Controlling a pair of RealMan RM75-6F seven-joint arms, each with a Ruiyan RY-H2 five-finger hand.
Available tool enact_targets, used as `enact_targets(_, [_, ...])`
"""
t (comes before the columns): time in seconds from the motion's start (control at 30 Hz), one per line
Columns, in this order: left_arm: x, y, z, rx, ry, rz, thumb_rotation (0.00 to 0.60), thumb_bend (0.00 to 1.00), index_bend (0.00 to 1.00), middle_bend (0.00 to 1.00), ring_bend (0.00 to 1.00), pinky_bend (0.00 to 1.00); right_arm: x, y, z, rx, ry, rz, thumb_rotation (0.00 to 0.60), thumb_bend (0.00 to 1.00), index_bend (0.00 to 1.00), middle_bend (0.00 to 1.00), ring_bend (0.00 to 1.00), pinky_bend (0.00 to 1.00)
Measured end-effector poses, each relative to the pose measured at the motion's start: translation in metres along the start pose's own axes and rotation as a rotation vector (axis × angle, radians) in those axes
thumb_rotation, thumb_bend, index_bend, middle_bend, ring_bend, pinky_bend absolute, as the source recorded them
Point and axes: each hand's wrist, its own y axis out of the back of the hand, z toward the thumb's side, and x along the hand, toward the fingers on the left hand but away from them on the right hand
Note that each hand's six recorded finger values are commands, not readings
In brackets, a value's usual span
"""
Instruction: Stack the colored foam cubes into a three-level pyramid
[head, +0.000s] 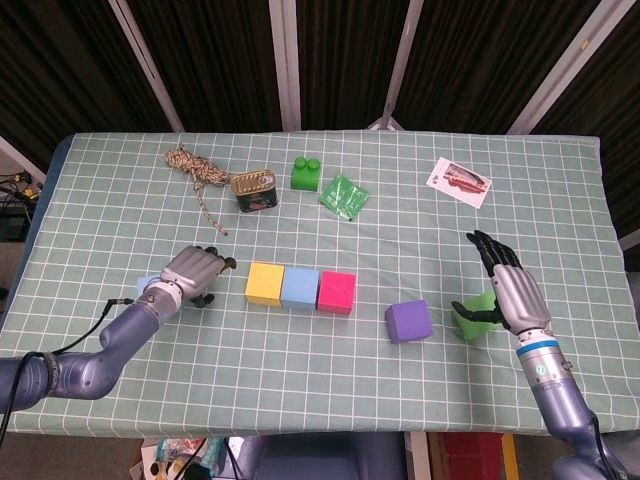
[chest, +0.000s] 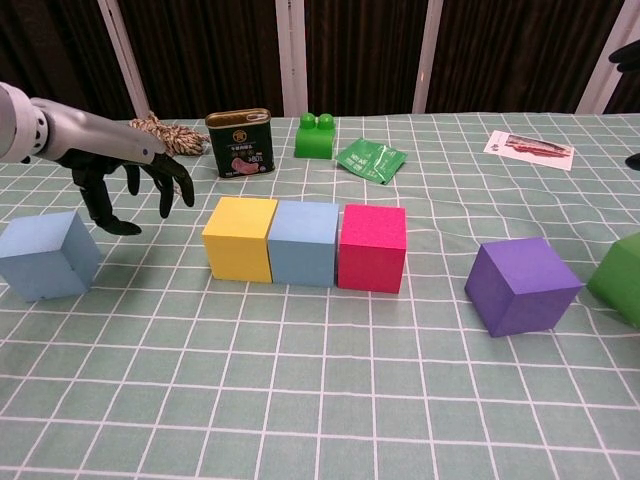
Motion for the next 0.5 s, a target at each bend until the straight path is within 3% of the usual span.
enact_targets(0.23, [-0.002, -0.004, -0.006, -0.004, 0.024, -0.013, 0.6, 0.49, 0.23, 0.31, 0.16, 0.27, 0.0, -0.001, 0.001, -0.005, 0.002, 0.001, 0.6, 0.25, 0.0, 0.0, 0.0, 0.0])
enact_targets(0.5, [0.005, -0.008, 0.01, -0.009, -0.008, -0.019, 0.6, 0.49, 0.23, 0.3, 0.16, 0.27, 0.0, 0.0, 0.003, -0.008, 0.01, -0.004, 0.6, 0.25, 0.0, 0.0, 0.0, 0.0])
